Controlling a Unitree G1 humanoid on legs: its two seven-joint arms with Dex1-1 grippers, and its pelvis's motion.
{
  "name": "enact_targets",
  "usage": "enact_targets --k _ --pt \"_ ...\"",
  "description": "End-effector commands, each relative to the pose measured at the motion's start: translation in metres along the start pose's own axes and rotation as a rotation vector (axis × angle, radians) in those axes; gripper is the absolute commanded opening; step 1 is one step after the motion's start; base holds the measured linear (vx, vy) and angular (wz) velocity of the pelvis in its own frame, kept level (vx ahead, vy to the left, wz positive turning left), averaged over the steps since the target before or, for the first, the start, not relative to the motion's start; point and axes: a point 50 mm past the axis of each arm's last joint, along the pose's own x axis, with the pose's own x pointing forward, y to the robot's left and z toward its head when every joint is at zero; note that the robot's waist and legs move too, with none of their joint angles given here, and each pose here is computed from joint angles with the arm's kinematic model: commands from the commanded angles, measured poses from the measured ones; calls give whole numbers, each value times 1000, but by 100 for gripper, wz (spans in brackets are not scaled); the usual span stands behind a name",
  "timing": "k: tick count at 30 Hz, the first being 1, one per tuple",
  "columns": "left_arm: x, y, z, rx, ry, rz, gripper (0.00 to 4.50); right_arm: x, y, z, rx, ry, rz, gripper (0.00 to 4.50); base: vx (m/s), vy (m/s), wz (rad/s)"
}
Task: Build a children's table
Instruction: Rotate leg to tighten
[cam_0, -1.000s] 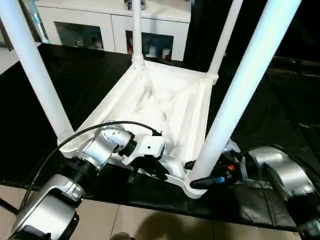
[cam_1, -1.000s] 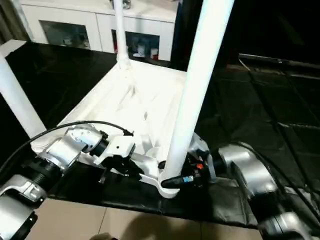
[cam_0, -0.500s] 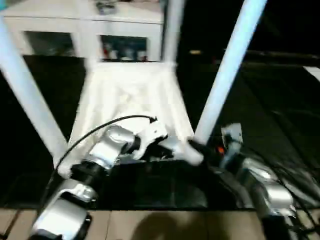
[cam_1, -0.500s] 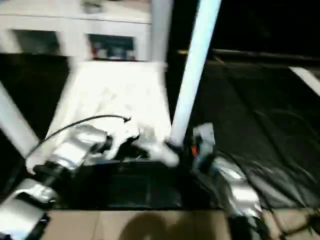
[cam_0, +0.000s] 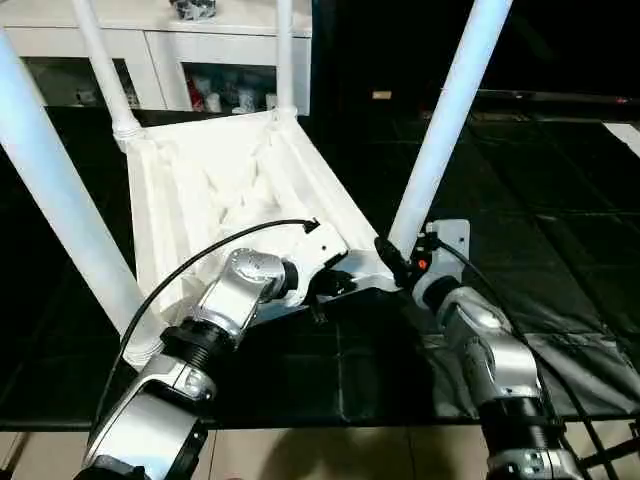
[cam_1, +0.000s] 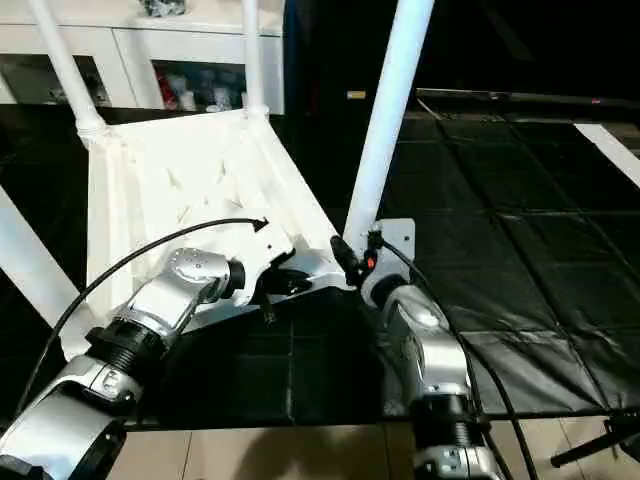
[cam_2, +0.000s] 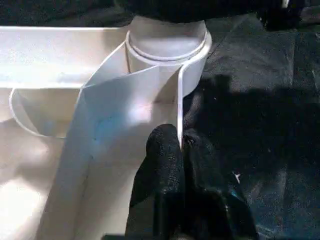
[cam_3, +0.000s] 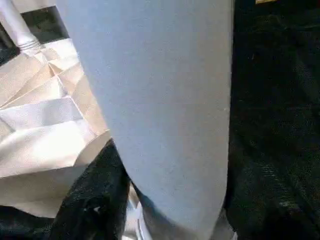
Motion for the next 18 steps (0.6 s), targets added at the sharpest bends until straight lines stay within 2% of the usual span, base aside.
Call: enact_targets --k 1,3,6,7,8,9,10,13,18 --pt "6 -7 22 83 -78 -55 0 0 13 -21 18 94 80 293 0 0 0" --pt "4 -5 20 95 -76 -54 0 -11 2 -16 -24 68 85 329 0 0 0" --pt "2 -3 19 108 -73 -45 0 -27 -18 -6 -54 14 48 340 0 0 0" --pt "1 -3 19 115 -73 -41 0 -34 -26 -2 -52 -19 54 354 0 0 0" --pt "1 -3 19 115 -73 -41 0 -34 -26 -2 -52 -19 54 367 0 0 0" --pt "0 -3 19 123 -78 -47 0 -47 -38 4 -32 -62 66 373 0 0 0" --pt "0 -3 19 123 -78 -47 0 -47 -38 4 -32 -62 66 381 0 0 0" --pt "0 -4 19 147 -82 -49 0 -73 -55 7 -103 -64 114 412 0 0 0" --pt "-1 -3 23 190 -114 -25 0 -100 -68 12 -76 -23 194 444 0 0 0"
